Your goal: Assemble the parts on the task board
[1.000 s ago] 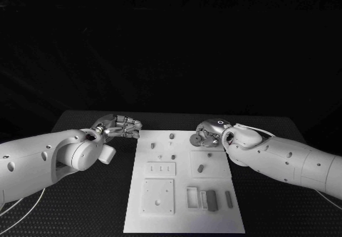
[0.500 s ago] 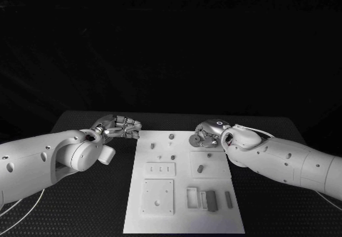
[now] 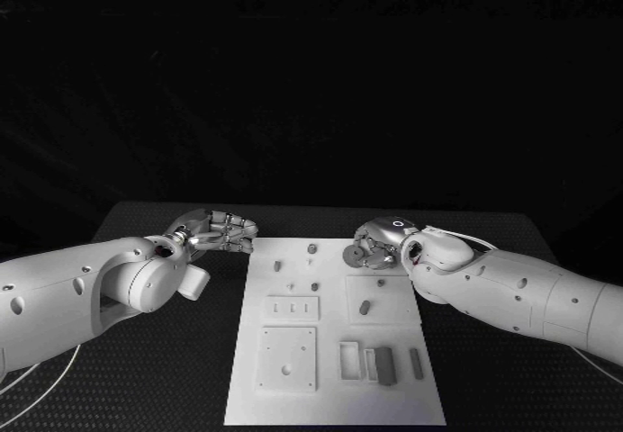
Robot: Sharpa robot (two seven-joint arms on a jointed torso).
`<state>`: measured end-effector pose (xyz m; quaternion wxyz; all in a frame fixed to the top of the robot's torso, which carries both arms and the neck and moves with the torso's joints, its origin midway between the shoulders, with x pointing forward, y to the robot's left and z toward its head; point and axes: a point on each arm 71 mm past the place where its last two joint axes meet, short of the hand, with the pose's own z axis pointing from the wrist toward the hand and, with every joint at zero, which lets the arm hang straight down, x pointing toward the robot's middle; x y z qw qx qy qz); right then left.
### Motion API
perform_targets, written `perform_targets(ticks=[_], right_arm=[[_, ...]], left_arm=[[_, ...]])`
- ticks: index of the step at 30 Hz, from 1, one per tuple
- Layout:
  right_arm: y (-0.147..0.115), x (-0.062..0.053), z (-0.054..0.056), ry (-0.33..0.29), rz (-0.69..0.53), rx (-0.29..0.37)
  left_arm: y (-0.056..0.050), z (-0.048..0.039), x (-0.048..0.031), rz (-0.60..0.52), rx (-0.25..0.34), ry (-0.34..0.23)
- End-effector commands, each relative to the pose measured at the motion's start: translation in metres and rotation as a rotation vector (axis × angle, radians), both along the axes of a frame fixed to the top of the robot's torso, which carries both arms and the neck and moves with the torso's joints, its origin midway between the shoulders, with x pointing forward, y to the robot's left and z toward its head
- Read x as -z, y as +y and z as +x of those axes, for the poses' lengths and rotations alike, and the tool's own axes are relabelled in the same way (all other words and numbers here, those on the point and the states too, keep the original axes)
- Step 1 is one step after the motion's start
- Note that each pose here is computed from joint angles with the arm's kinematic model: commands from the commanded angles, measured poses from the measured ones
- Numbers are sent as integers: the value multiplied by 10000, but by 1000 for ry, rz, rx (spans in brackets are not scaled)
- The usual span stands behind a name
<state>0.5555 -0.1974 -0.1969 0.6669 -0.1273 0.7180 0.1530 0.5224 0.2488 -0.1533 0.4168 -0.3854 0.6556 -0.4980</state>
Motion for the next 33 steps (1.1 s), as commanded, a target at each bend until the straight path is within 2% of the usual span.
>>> perform_targets(ticks=[1, 33], right_arm=[[17, 100, -27, 46, -29, -5], [46, 172, -35, 70, -57, -6]], left_arm=[[-22, -9, -12, -4, 20, -4], [-9, -15, -14, -1, 19, -6]])
